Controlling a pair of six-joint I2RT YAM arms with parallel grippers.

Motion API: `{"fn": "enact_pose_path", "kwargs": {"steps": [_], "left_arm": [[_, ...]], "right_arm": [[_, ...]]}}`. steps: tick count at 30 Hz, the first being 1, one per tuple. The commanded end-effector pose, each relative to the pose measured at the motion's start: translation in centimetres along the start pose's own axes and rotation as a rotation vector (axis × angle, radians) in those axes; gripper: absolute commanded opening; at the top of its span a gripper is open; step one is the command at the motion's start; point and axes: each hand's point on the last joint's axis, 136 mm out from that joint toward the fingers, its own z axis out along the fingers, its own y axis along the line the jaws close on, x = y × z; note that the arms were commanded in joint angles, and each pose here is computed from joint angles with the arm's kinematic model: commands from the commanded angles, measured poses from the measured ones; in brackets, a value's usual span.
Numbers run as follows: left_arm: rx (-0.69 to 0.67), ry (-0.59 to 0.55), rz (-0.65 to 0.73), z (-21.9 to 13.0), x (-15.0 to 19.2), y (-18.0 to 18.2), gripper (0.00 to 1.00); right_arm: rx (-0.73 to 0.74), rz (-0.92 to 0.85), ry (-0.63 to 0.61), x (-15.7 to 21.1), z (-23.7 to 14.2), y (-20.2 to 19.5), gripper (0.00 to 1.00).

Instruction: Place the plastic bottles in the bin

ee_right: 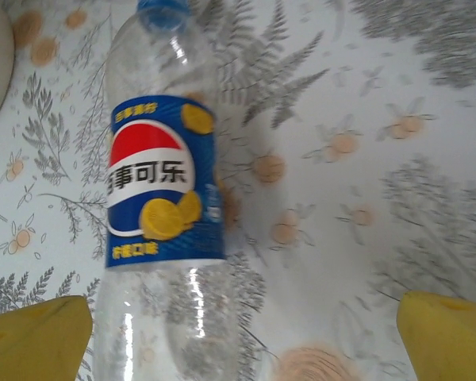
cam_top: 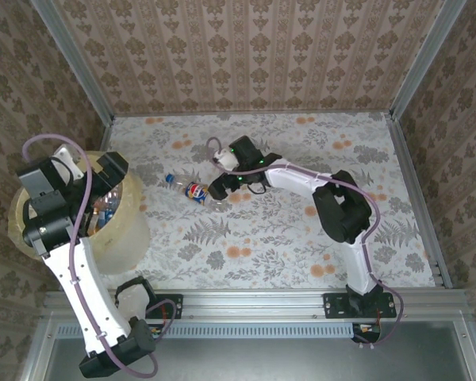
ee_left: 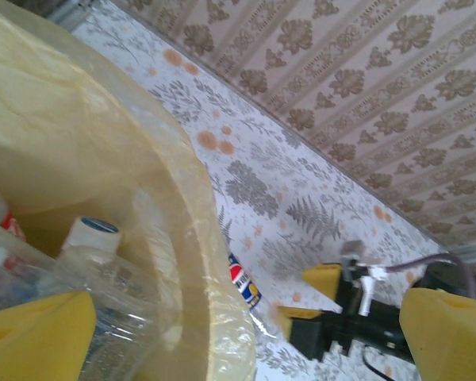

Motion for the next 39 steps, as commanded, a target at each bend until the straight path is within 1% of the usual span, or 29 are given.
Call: {"fn": "enact_pose_path", "kwargs": {"steps": [1, 5, 8, 10, 12, 16, 19, 21, 25, 27, 34, 39], "left_arm": [[0.043, 0.048, -0.049, 0.6, 1.1, -0.1, 1.0], [0.008, 0.032, -0.039, 1.5, 0.6, 0.9, 1.0], [-0.053, 0.008, -0.029, 2.2, -0.5, 2.1, 1.0], [-0.084, -0.01, -0.024, 2.6, -1.3, 2.8, 1.0], [-0.134, -0.033, -0.031, 2.6, -2.1, 3.6, 1.0], [-0.149, -0.076, -0.014, 1.6, -2.8, 3.2, 1.0], [-0.117, -0.086, 0.007, 0.5, -2.7, 2.0, 1.0], [-0.085, -0.096, 0.018, -0.2, -2.6, 1.0, 1.0], [-0.048, -0.141, 0.033, -1.6, -3.0, -0.4, 1.0], [-0.024, -0.16, 0.041, -2.0, -3.2, -1.0, 1.0], [0.099, -0.161, 0.043, -1.6, -3.1, -3.0, 1.0], [0.168, -0.144, 0.063, -0.9, -2.6, -4.2, 1.0]], "right_arm": [[0.057, -0.026, 0.058, 0.9, 1.4, -0.3, 1.0], [0.066, -0.031, 0.078, 1.4, 2.8, 0.3, 1.0], [0.083, -0.02, 0.092, 1.9, 3.6, 0.3, 0.99], [0.084, -0.016, 0.1, 2.2, 4.0, 0.4, 0.96], [0.09, -0.019, 0.11, 2.6, 4.3, 0.5, 0.9], [0.09, -0.036, 0.141, 3.5, 4.6, 0.8, 0.81], [0.109, -0.046, 0.145, 3.6, 4.6, 0.6, 0.73], [0.112, -0.047, 0.13, 3.1, 4.4, 0.6, 0.67], [0.077, -0.066, 0.086, 2.0, 3.7, 1.5, 0.57], [0.074, -0.075, 0.057, 1.3, 3.2, 1.7, 0.54], [0.053, -0.091, 0.001, 0.1, 1.8, 2.5, 0.45], [0.058, -0.079, -0.061, -1.0, 0.2, 2.4, 0.43]]}}
